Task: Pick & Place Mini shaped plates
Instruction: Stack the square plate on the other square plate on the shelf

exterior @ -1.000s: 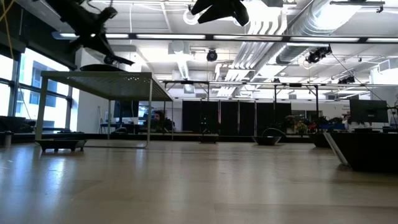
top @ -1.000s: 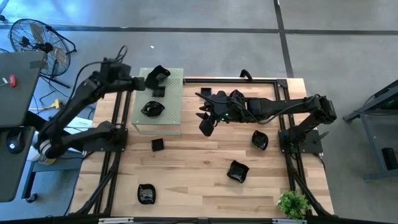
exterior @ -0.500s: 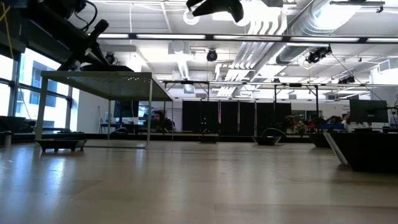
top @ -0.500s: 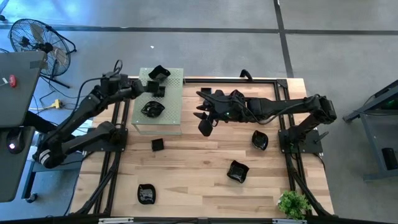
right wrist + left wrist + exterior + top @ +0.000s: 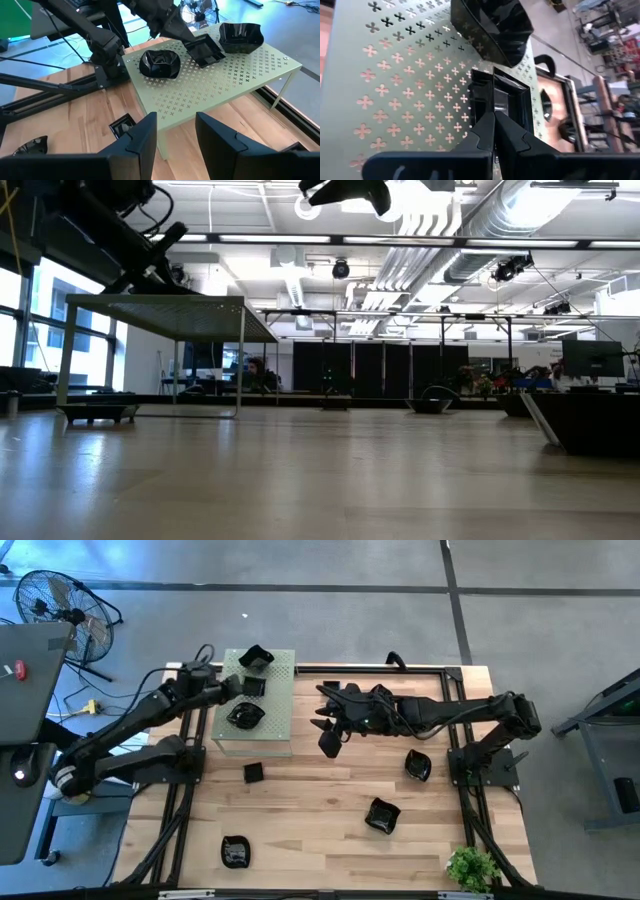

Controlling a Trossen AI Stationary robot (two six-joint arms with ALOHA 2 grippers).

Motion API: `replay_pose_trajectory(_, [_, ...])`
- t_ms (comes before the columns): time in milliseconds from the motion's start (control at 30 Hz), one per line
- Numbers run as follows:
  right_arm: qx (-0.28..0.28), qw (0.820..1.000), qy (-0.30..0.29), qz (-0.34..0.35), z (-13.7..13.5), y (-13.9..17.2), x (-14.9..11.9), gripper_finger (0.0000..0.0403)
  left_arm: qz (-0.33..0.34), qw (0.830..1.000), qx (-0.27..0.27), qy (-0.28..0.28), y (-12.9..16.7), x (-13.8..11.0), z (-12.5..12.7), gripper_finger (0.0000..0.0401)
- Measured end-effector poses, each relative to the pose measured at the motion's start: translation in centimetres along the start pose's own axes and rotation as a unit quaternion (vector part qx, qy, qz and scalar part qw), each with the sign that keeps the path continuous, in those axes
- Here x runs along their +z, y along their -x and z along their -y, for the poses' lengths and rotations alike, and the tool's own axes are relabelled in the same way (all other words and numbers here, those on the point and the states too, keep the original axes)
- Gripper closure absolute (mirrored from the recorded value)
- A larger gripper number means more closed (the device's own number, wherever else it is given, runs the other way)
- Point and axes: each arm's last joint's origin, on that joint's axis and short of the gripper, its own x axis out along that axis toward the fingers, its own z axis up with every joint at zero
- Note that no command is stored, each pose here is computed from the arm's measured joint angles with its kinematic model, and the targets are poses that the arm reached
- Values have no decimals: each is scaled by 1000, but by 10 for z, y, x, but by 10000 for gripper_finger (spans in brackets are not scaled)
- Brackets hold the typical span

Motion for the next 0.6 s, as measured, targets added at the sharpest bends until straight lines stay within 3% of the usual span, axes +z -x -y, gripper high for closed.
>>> replay_pose_trajectory(200, [0, 1000, 0, 0, 0, 0, 0, 272, 33, 999, -7, -9, 0, -1, 6, 401])
replay_pose_trajectory(600, [1, 1000, 0, -1, 0, 0, 0, 272, -11, 1000, -2, 6, -13, -4, 6, 359])
